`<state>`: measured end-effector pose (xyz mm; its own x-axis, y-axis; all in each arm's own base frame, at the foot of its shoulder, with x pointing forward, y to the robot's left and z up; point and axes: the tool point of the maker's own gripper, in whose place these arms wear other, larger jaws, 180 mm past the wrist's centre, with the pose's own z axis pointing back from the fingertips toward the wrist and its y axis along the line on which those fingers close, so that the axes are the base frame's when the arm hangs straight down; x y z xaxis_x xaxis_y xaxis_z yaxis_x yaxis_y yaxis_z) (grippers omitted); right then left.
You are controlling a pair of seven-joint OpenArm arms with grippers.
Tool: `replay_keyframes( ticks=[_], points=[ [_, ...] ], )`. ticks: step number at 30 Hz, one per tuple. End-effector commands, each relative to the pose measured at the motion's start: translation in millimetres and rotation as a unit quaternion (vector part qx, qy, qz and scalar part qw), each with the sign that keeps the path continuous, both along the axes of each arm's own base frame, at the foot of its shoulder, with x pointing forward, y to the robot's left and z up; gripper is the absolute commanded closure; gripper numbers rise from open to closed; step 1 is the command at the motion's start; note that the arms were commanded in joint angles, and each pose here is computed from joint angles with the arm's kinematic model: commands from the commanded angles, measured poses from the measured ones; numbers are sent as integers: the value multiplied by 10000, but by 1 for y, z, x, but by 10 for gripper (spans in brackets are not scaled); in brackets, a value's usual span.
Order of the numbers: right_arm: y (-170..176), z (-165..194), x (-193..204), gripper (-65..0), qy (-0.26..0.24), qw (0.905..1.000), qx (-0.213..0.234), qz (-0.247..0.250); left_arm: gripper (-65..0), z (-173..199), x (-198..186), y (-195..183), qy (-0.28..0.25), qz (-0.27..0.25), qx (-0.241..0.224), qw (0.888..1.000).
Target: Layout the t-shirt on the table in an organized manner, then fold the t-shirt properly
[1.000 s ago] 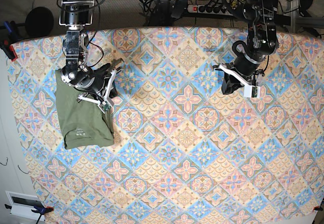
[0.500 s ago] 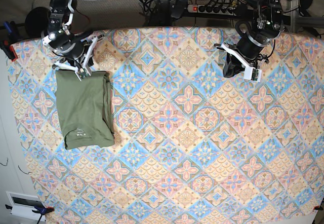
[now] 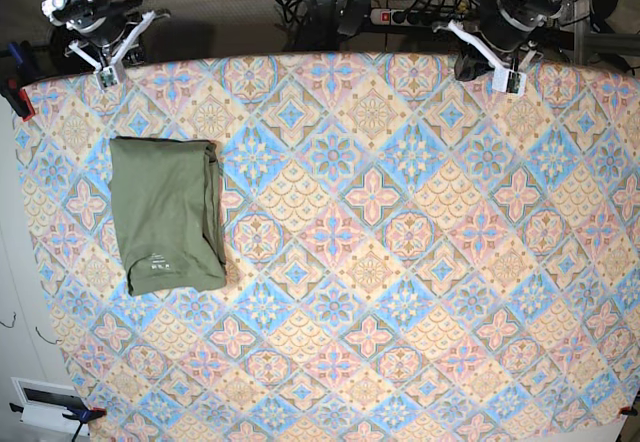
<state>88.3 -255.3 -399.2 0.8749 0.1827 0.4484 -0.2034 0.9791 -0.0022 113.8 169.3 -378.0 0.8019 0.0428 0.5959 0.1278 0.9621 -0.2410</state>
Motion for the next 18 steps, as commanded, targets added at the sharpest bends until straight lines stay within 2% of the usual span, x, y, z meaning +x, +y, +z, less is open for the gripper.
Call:
replay_keyframes(
  ticks=[1, 8, 11, 14, 18],
  points=[
    [-5, 5, 1, -7, -52, 9999, -86, 19, 0, 2, -7, 2, 35, -26, 45, 10000],
    [-21, -21, -51, -7, 813, 9961, -326, -93, 0, -13, -47, 3, 596, 9, 26, 9982],
    [-30, -42, -80, -7, 1321, 9904, -307, -271, 0, -23, -65, 7, 881, 77, 48, 9961],
    [-32, -63, -109, -7, 1748, 9832, -138, -504, 0, -40, -82, 15, 1203, 197, 56, 9925],
    [-20, -94, -142, -7, 1968, 9761, 348, -857, 0, -72, -98, 20, 1453, 434, -17, 9884]
  ],
)
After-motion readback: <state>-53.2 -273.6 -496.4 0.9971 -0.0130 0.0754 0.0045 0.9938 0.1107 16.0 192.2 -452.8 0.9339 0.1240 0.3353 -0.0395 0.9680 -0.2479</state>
